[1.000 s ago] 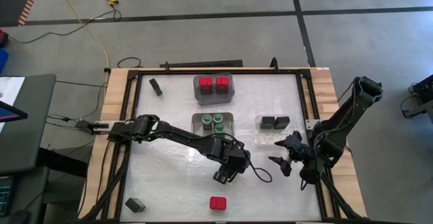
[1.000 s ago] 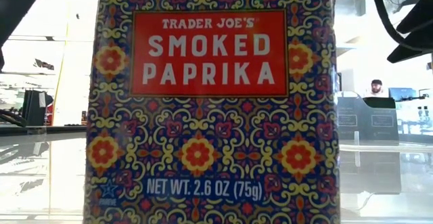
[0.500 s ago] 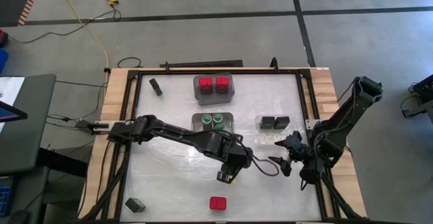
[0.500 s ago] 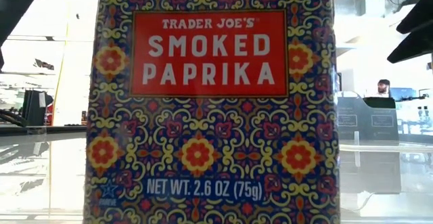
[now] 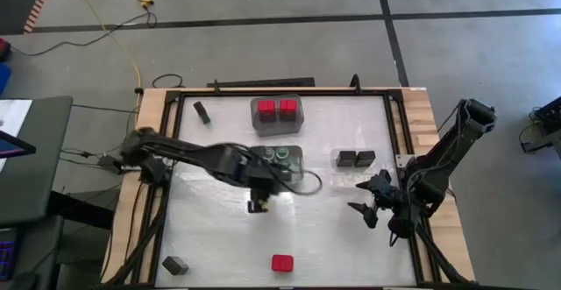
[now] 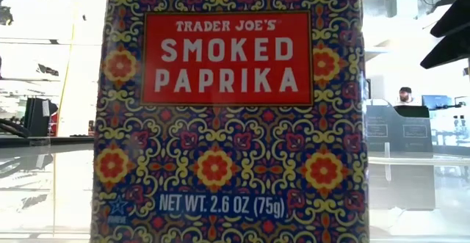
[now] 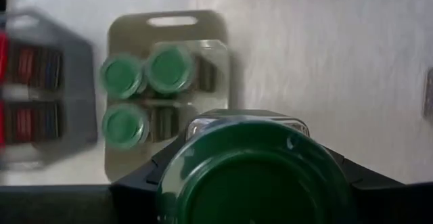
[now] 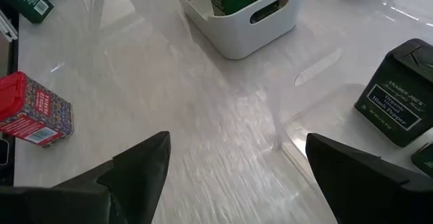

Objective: Sort spices by type
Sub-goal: Put the green spice bottle into the gray bin

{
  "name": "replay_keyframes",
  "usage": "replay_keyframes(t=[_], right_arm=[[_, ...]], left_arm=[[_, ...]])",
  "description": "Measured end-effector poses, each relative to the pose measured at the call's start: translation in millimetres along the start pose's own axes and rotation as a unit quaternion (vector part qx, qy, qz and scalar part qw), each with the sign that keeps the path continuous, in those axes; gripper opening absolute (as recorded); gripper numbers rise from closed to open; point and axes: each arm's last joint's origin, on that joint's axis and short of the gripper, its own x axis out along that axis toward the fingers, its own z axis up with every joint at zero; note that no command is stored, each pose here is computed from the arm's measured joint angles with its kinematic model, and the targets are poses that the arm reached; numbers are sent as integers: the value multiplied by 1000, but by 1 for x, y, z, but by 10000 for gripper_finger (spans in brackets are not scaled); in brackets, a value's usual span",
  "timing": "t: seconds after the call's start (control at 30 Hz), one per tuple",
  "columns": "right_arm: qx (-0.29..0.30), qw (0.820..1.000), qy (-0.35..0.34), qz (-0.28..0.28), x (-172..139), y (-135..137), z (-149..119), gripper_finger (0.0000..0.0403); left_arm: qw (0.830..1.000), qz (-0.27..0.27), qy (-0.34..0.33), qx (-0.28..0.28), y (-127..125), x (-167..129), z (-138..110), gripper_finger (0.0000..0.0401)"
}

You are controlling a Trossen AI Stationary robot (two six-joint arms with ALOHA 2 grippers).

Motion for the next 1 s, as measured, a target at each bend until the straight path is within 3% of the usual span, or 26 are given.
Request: replay_keyframes(t=[0.17, 0.37, 0.57, 1.0], right_arm=[[0, 1000, 0, 0, 0, 0, 0, 372], [1, 1000, 0, 0, 0, 0, 0, 372], [1, 1000, 0, 1, 0, 0, 0, 372], [6, 1000, -1, 2, 0, 0, 0, 372]], left_arm=[[993, -30, -79, -82, 20, 2, -31, 194], [987, -42, -89, -130, 44, 12, -48, 194], [990, -48, -81, -101, 53, 24, -45, 194], [999, -22, -32, -22, 45, 72, -41, 194]])
